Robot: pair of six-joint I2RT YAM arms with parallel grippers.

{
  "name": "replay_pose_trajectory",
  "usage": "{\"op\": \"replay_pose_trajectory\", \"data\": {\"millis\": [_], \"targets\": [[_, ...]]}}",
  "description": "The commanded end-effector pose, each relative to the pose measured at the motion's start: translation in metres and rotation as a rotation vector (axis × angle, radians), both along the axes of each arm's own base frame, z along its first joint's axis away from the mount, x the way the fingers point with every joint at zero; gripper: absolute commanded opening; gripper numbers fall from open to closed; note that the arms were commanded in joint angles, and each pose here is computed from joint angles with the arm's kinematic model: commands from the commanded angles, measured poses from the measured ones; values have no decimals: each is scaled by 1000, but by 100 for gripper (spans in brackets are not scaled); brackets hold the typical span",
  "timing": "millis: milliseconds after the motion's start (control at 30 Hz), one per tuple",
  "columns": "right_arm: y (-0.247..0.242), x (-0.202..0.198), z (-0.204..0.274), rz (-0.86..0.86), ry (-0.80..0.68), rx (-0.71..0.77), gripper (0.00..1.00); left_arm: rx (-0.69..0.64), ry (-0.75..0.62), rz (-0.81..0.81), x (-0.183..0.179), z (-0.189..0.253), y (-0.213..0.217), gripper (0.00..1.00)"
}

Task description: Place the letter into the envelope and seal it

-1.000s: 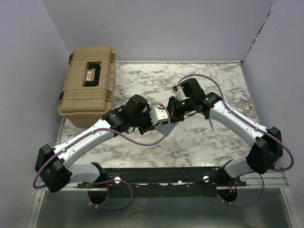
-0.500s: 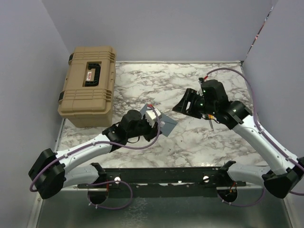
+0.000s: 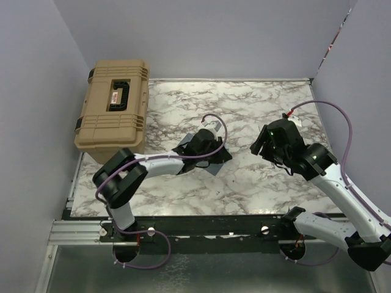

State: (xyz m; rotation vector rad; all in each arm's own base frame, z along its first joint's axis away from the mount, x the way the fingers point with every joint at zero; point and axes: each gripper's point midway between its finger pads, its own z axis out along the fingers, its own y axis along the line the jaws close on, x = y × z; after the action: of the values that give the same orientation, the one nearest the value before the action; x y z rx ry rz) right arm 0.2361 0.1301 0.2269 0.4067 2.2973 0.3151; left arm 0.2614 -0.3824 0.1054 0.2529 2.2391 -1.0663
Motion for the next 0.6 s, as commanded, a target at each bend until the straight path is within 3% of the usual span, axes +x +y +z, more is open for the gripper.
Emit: {"op": "replay_pose_trajectory", "data": {"millis": [0,167,367,567], "targets": [[-25,-13,0,-109,-9,-10,66,-156,153,85,22,8,-50,9],[-32,-26,1,-131,-3,21,66,-136,245,73,29,-22,-89,12],[-37,-37,5,-114,-8,32,66,-26,269,123,36,-61,-96,19],[-33,-50,0,-35,5,48,67,9,229,186,45,-62,-93,50]]}}
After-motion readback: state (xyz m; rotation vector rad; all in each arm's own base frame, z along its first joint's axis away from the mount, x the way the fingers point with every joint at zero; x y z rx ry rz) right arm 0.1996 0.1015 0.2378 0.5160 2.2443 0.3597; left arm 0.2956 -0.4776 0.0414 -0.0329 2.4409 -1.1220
